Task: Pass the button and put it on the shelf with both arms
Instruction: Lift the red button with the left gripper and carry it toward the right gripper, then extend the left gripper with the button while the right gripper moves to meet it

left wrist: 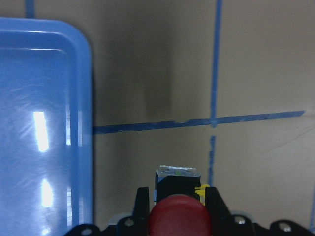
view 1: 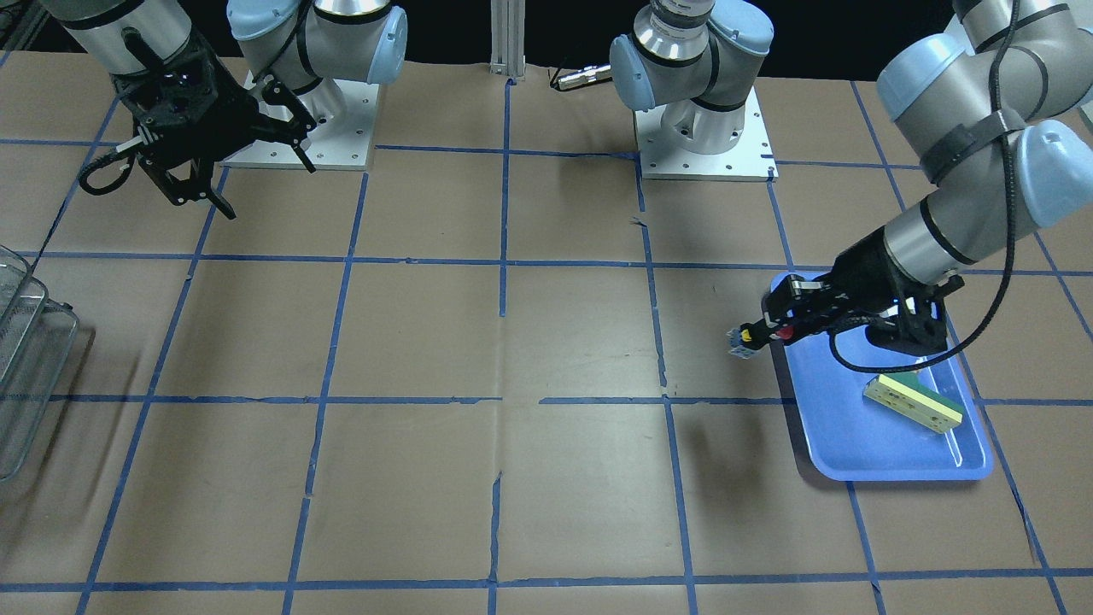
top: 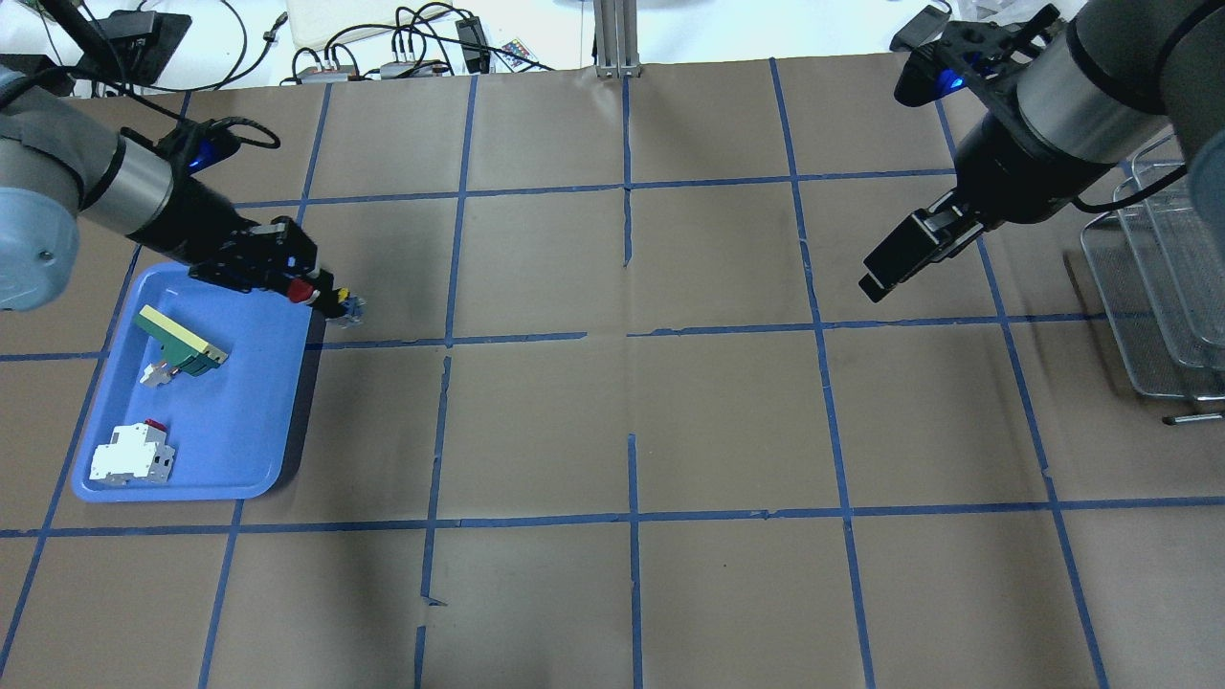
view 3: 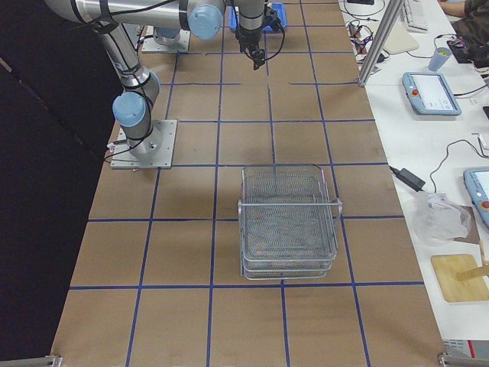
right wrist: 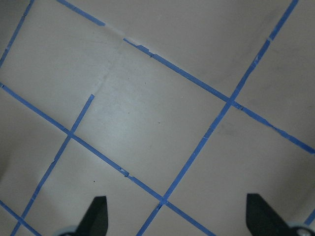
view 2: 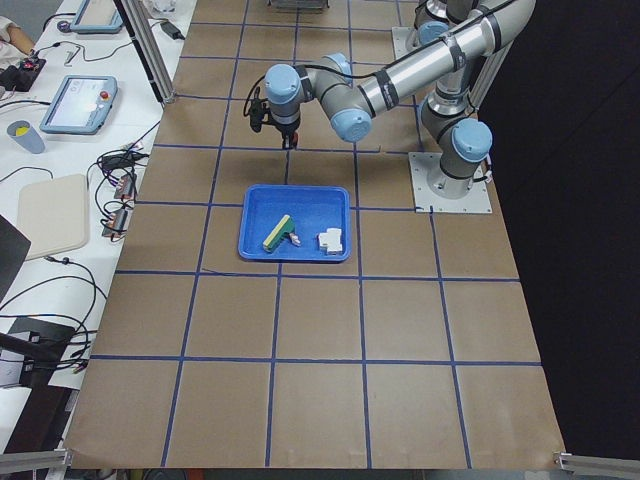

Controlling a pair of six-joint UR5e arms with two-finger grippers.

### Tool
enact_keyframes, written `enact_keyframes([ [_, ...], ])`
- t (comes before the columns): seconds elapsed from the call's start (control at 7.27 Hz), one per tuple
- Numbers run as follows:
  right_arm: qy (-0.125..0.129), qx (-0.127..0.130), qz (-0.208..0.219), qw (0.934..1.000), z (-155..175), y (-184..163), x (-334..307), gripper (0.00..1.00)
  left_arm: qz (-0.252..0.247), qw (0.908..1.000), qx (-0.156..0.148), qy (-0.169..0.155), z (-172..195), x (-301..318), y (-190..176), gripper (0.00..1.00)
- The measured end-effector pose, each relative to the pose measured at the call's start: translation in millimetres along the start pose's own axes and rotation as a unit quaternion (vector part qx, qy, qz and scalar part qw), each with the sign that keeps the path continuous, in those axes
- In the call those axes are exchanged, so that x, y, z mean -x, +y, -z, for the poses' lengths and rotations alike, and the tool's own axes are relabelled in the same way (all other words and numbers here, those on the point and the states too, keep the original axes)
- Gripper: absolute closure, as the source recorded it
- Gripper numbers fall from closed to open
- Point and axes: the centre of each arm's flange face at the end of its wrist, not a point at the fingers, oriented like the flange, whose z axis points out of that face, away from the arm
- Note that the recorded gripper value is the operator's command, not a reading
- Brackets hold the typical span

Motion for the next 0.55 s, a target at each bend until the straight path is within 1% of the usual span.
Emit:
enact_keyframes([
  [0.14,-0.009,-0.012,0.016,0.9997,2,-1,0,0.00,0.011,0.9990,-0.005,0.042,-15,-53,-1,0.80],
  [0.28,-0.013,-0.023,0.029,0.9992,4,-2,-1,0.00,0.018,0.9964,-0.020,0.081,-27,-103,-1,0.80],
  [0.41,-0.018,-0.037,0.059,0.9974,4,-4,-1,0.00,0.024,0.9925,-0.034,0.115,-37,-145,3,0.80],
  [0.55,-0.026,-0.053,0.113,0.9918,4,-7,-1,0.00,0.024,0.9891,-0.039,0.140,-45,-182,11,0.80],
])
